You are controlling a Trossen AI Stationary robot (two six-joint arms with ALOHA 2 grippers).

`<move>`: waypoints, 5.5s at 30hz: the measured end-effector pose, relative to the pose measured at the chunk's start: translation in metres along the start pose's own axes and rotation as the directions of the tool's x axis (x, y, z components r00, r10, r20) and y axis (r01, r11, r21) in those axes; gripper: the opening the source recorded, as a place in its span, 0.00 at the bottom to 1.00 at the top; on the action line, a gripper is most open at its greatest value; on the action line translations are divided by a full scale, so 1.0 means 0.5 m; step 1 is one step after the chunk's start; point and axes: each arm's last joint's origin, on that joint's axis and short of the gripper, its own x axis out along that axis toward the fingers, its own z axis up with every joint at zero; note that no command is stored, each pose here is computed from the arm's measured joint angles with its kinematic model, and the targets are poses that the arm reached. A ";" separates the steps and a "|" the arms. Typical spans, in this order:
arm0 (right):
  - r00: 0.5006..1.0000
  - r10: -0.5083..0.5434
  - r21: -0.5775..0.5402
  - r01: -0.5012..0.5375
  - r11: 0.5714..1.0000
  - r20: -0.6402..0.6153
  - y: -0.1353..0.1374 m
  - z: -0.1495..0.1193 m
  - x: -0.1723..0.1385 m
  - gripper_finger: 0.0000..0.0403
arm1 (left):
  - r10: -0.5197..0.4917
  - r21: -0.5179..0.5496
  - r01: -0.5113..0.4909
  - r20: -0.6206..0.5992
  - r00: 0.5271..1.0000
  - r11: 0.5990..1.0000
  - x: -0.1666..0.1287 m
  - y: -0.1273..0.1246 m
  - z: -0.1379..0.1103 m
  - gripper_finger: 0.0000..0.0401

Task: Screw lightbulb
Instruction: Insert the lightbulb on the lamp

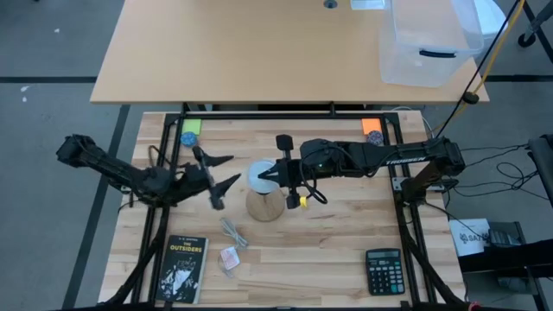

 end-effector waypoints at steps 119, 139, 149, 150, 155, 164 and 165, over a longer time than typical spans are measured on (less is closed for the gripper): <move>0.939 -0.269 -0.287 0.203 0.936 -0.213 0.001 -0.024 -0.047 0.00 | -0.026 0.005 0.026 0.002 1.000 1.000 0.035 0.012 -0.022 0.66; 0.957 -0.220 -0.309 0.154 0.939 -0.191 0.038 -0.010 -0.052 0.00 | 0.147 0.046 -0.144 -0.076 0.986 0.989 0.034 0.021 -0.033 0.66; 0.966 -0.164 -0.333 0.091 0.939 -0.199 0.070 -0.010 -0.049 0.00 | 0.229 0.080 -0.221 -0.109 0.967 0.972 0.033 0.025 -0.040 0.66; 0.966 -0.165 -0.333 0.092 0.938 -0.197 0.071 -0.009 -0.051 0.00 | 0.241 0.079 -0.233 -0.108 0.965 0.969 0.032 0.026 -0.038 0.66; 0.961 -0.155 -0.322 0.076 0.944 -0.227 0.080 -0.013 -0.054 0.00 | 0.209 0.072 -0.204 -0.071 0.975 0.976 0.013 0.021 -0.016 0.66; 0.919 -0.263 -0.320 0.165 0.933 -0.293 0.050 -0.029 -0.053 0.00 | -0.014 0.077 0.013 0.016 1.000 0.997 -0.036 -0.013 0.023 0.66; 0.918 -0.273 -0.322 0.176 0.930 -0.288 0.043 -0.029 -0.052 0.00 | -0.019 0.080 0.018 0.013 1.000 0.997 -0.035 -0.015 0.022 0.66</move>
